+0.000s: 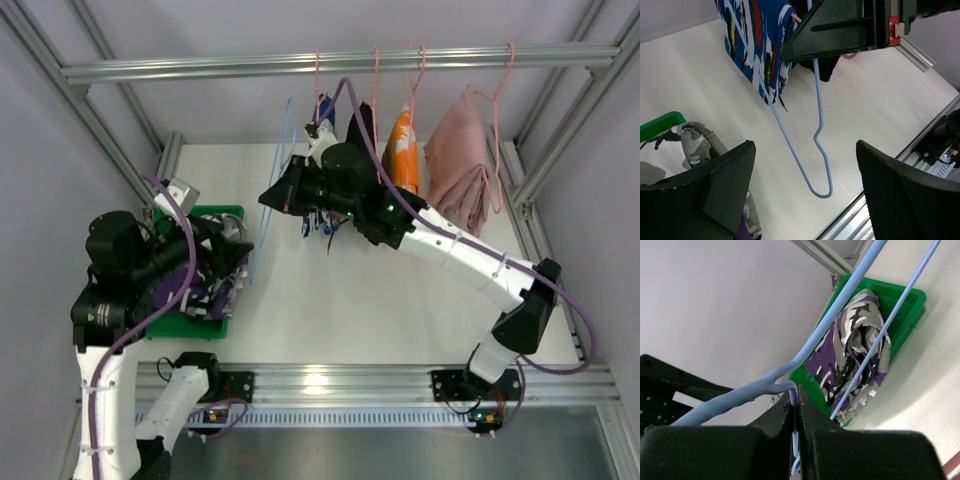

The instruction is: Remove the trousers from the hanger

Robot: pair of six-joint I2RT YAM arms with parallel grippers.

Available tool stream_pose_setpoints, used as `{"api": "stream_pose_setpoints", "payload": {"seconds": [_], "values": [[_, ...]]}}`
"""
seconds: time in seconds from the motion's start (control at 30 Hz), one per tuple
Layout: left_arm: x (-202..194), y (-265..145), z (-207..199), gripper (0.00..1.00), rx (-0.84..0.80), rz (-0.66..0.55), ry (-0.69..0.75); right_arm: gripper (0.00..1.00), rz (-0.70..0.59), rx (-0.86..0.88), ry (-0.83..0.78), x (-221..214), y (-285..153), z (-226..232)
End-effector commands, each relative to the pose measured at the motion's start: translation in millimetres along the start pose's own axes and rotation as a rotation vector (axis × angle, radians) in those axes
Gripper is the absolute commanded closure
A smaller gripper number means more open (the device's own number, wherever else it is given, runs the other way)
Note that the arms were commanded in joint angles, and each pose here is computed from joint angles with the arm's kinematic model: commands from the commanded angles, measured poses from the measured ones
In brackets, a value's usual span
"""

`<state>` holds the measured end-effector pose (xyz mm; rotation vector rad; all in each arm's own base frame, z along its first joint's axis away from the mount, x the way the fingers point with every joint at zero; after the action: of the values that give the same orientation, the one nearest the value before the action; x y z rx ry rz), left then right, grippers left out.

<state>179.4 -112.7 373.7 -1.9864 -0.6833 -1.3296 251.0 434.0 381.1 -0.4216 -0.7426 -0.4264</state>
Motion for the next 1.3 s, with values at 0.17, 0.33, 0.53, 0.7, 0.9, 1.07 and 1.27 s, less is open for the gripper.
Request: {"api": "stream_pose_setpoints", "payload": {"seconds": [0.17,0.33,0.53,0.7,0.9,1.07,1.27], "values": [[9,21,26,0.14,0.037,0.026,0.073,1.0,-0.036,0.039,-0.013,8,16,32],[10,27,37,0.15,0.066,0.037,0.097,1.0,-0.05,0.028,-0.012,8,23,35],[7,35,46,0.17,0.085,0.045,0.096,1.0,-0.057,0.043,-0.012,9,30,46],[13,40,53,0.24,0.118,0.013,0.111,1.0,-0.054,0.048,-0.011,6,33,50],[16,50,61,0.36,0.163,0.007,0.126,1.0,-0.053,0.064,-0.011,5,33,58],[9,63,55,0.5,0.169,0.033,0.149,1.0,-0.053,0.068,-0.013,4,34,60],[8,63,57,0.85,0.212,0.029,0.146,1.0,-0.06,0.07,-0.022,6,30,62]]}}
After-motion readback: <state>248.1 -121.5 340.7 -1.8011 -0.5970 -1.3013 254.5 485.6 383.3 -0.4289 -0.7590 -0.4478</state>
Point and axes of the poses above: each gripper's point midway between its finger pads, its own y axis out along the fingers, its own z axis along the line the jaws close on, x = y × z, the point moved 1 cm from there along -y, back along the fingers, and after that the axes turned 5 degrees about -y, right-handed, at the moved point
